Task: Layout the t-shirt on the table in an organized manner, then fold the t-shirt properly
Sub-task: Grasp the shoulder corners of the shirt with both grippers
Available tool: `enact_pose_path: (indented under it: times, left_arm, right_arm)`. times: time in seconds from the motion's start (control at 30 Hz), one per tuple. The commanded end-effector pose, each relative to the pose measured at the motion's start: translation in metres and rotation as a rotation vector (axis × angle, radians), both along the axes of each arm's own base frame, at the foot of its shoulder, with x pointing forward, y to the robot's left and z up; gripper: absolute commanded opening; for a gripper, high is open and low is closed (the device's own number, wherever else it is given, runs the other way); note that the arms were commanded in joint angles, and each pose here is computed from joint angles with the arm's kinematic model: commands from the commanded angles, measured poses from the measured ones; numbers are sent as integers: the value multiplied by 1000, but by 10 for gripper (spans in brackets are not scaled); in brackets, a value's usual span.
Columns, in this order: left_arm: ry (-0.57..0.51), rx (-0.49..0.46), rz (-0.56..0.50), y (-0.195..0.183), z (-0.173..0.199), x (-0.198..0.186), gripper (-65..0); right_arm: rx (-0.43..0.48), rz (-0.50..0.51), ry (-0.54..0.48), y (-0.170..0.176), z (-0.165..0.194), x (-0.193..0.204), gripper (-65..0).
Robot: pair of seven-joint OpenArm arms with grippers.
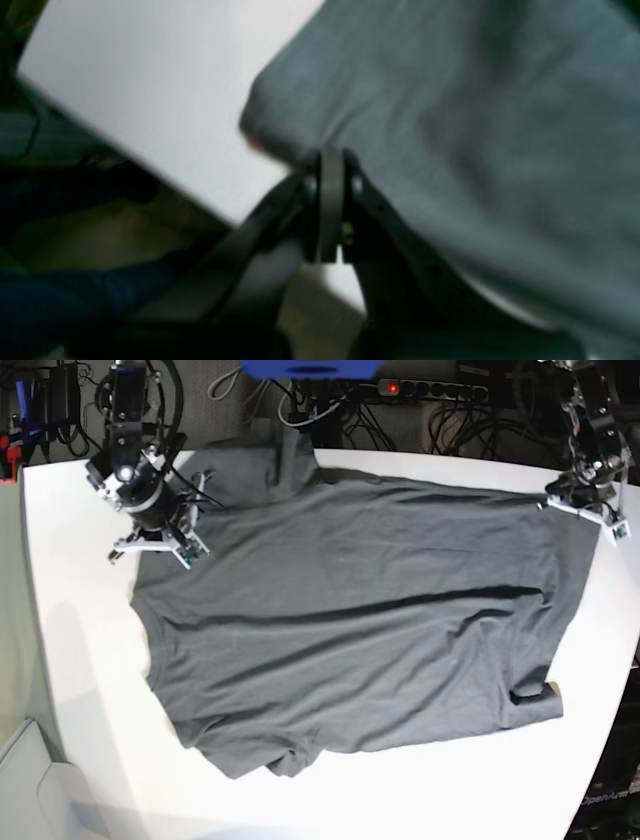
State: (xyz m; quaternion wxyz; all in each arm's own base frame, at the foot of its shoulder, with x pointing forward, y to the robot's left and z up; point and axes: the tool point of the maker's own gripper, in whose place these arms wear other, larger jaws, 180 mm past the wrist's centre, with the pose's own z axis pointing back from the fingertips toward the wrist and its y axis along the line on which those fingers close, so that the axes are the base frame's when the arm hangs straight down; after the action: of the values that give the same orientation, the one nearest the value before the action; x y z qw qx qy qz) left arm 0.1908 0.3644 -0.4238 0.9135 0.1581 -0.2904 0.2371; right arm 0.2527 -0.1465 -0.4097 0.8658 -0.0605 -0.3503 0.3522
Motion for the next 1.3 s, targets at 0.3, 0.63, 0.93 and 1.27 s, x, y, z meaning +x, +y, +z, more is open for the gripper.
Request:
enact_pose_path:
  times: [0.3,0.63,0.93,1.27]
  left_arm:
    - [77,0,23,10,-21,-24,-649]
    - [171,-7,6,-6,-30,-80,-649]
    - [178,8,-12,-9,-20,-96,-649]
    - [5,61,-159,-43,41,-48,-649]
  right_arm:
    - [2,-76,45,-28,-19,-7,-650]
    - [-24,-123,87,-53,-30,-18,-650]
    - [-30,-118,89,-51,-28,-28,-650]
    - [-25,-113,28,-44,-8,-18,-650]
